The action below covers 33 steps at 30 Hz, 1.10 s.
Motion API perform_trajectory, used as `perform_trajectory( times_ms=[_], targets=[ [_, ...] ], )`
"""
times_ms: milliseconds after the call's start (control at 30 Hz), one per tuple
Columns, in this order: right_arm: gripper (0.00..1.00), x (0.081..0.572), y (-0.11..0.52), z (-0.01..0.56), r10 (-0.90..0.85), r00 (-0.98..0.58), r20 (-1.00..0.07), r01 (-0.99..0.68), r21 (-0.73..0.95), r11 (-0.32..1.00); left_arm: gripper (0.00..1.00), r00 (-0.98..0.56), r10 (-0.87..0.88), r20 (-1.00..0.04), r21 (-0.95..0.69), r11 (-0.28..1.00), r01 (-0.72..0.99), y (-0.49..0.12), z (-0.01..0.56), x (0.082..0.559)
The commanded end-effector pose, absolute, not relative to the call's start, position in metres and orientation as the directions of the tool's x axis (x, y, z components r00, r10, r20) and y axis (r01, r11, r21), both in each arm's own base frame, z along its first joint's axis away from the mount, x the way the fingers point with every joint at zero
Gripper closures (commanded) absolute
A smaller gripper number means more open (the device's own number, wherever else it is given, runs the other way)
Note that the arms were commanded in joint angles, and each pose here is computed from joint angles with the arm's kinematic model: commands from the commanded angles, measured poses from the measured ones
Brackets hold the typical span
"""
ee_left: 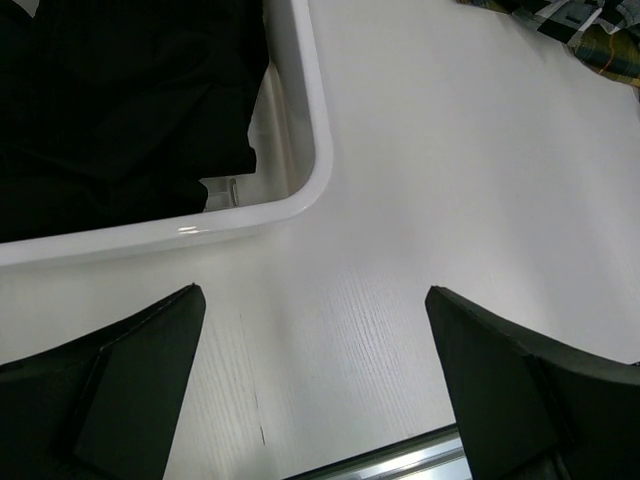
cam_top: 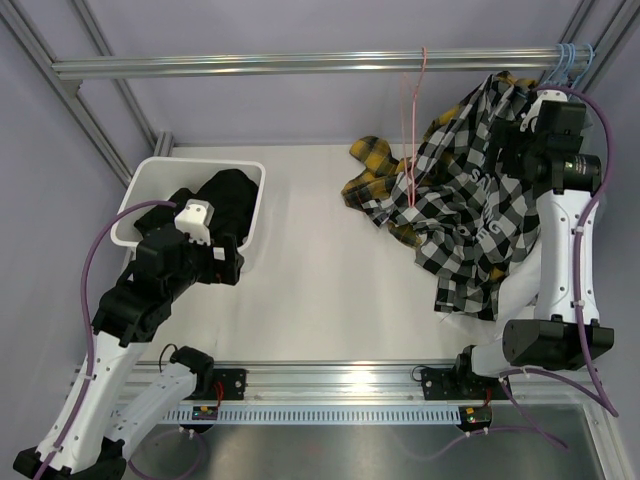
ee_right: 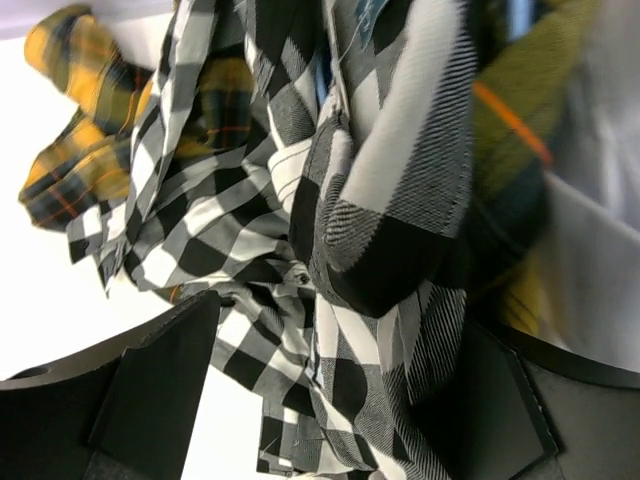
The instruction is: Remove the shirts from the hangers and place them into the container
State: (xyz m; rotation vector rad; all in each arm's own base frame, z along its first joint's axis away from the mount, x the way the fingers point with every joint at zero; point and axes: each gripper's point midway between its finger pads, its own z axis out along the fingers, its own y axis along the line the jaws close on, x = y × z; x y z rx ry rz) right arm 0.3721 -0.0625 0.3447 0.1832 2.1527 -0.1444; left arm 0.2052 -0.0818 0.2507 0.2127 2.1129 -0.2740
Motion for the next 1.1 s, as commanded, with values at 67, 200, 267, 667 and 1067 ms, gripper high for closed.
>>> perform_trajectory(
  times_ms=[67,200,267,667,1067],
  targets=[
    [0.12,0.383,-0.040,0.347,0.027,-0.533,-0.846,0.031,0.012,0.999,0.01,-0.494,0.050,-0.868,-0.097,0.958,0.268,-0.082,0.256,0.208],
    [0.31,0.392,-0.037,0.356,0.044,-0.501,-0.865,0.025,0.036,0.999,0.01,-0.492,0.048,-0.869,-0.100,0.958,0.269,-0.082,0.258,0.208],
    [0.48,0.393,-0.036,0.366,0.057,-0.478,-0.877,0.033,0.047,0.998,0.01,-0.492,0.048,-0.869,-0.100,0.958,0.269,-0.082,0.259,0.208],
    [1.00,0.372,-0.029,0.440,0.070,-0.265,-0.962,0.024,0.066,0.997,0.01,-0.496,0.044,-0.867,-0.109,0.955,0.275,-0.086,0.266,0.213],
    [1.00,0.305,-0.005,0.442,0.173,-0.225,-0.959,-0.009,0.180,0.984,0.01,-0.497,0.017,-0.868,-0.166,0.932,0.322,-0.104,0.291,0.221]
  ],
)
